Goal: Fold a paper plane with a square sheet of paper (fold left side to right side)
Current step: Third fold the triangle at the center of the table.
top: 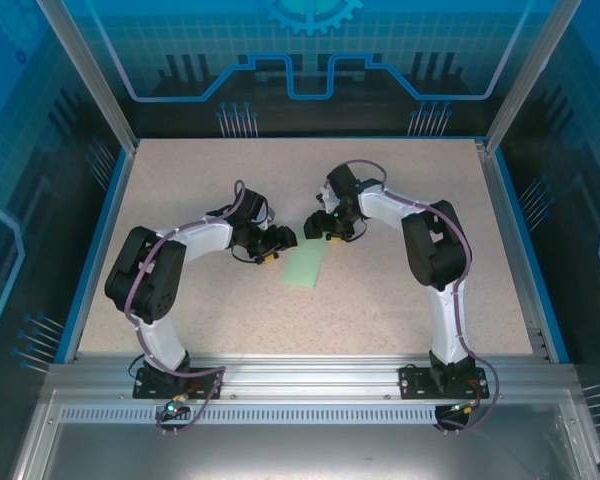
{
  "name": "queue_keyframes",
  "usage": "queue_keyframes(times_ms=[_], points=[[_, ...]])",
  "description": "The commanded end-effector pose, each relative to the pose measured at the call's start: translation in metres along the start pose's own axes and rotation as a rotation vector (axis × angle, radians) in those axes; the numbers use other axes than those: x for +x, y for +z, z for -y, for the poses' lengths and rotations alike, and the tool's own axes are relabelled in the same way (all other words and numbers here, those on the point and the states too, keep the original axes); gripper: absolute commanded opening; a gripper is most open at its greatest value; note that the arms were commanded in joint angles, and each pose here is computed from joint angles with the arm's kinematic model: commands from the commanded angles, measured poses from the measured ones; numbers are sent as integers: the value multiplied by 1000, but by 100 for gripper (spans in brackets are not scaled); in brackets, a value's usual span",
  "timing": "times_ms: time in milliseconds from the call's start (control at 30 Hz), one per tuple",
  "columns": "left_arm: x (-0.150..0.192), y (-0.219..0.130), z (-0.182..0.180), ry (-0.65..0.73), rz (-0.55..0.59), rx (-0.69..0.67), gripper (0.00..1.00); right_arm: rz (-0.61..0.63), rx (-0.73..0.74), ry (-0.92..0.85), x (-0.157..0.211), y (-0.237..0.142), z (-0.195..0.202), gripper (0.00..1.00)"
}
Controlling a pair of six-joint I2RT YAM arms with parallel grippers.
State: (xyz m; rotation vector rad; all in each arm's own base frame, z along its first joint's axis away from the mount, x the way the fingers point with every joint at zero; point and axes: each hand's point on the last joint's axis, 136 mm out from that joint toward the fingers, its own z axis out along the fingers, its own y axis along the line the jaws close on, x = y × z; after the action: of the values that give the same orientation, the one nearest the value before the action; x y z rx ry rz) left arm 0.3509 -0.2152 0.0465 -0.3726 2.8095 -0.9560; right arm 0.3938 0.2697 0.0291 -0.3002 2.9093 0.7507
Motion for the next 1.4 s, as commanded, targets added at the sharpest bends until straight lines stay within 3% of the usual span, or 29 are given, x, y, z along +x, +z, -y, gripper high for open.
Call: queue_keyframes(times_ms=[0,233,533,1000,1367], points=[[-2,-5,2,11,-2,6,67,40,-22,-32,-2,-21,-21,68],[-2,-8,-1,14,7,-10,67,55,-68,-40,7,-31,-38,66],[-1,-9,-3,14,10,-16,67,-13,-113,0,29,-5,-42,65],[-2,-4,0,20,-12,-7,72,-102,36,-41,38,22,-2,61],[-2,8,1,4,-55,9,66,-116,71,-86,37,21,6,57]])
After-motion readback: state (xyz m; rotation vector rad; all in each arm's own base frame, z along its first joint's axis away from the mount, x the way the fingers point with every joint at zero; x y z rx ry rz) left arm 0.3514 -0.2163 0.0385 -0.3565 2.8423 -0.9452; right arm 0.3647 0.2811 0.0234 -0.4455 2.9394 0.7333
